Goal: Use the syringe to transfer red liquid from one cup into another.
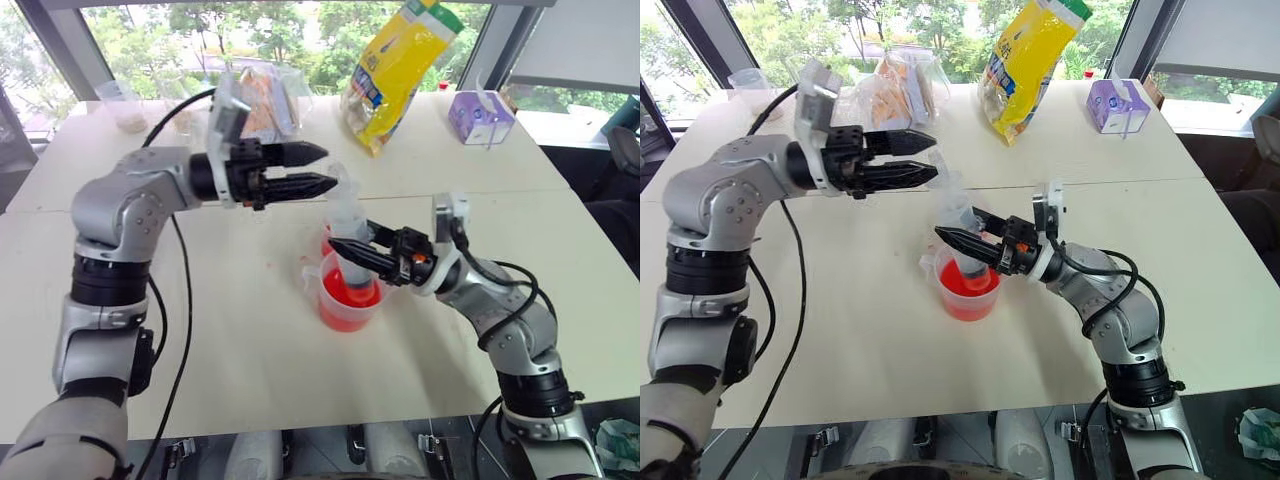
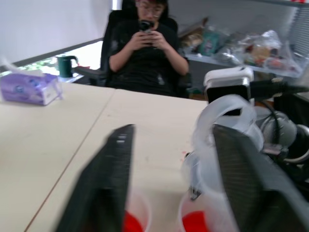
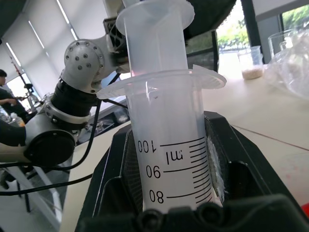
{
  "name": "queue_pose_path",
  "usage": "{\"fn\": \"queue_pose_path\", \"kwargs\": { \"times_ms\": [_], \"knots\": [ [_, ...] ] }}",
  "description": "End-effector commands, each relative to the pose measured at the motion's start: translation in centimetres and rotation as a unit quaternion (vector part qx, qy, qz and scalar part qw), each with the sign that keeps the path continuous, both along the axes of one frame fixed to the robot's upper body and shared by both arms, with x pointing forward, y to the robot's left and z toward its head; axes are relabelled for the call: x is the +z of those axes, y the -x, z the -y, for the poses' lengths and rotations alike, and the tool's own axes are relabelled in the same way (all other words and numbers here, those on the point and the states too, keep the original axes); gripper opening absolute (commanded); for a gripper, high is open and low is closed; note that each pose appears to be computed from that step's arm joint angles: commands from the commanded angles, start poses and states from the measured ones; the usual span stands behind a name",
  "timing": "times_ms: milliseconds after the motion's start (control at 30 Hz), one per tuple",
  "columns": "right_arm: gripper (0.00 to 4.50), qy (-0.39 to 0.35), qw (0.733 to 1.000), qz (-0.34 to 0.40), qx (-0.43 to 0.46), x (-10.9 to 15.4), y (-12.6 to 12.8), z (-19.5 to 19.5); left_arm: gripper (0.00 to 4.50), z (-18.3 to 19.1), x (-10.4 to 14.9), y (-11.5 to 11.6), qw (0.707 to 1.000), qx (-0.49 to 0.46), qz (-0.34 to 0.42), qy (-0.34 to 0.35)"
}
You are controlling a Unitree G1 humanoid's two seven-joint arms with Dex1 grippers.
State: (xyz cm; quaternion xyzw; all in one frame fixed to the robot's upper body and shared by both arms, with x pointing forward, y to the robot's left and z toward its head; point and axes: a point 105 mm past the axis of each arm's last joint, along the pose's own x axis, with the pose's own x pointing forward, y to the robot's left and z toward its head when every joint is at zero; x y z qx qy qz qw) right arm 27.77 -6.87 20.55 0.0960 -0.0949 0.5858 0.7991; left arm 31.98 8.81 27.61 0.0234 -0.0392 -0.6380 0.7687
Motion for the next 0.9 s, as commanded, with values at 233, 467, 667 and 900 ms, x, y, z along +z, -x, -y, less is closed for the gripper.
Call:
{"fn": "queue_pose_path", "kwargs": {
  "times_ms": [233, 467, 667, 900],
  "knots": [
    [1.39, -0.097, 0.990, 0.099, -0.029, 9.0, -1.1, 1.6, 4.29, -3.7, -0.9, 0.5, 0.998, 0.060, 0.007, -0.026],
    [1.39, -0.130, 0.982, 0.120, -0.071, 11.1, -5.5, 2.2, 4.29, -3.6, 0.2, 0.7, 0.997, 0.070, 0.024, 0.001],
    [1.39, -0.123, 0.981, 0.117, -0.090, 8.6, -8.2, 1.4, 4.29, -2.6, 1.7, 0.4, 0.996, 0.070, 0.043, 0.033],
    [1.39, -0.105, 0.985, 0.100, -0.091, 5.4, -8.6, 0.5, 4.29, 0.1, 4.6, 0.2, 0.994, 0.034, 0.070, 0.073]
  ]
}}
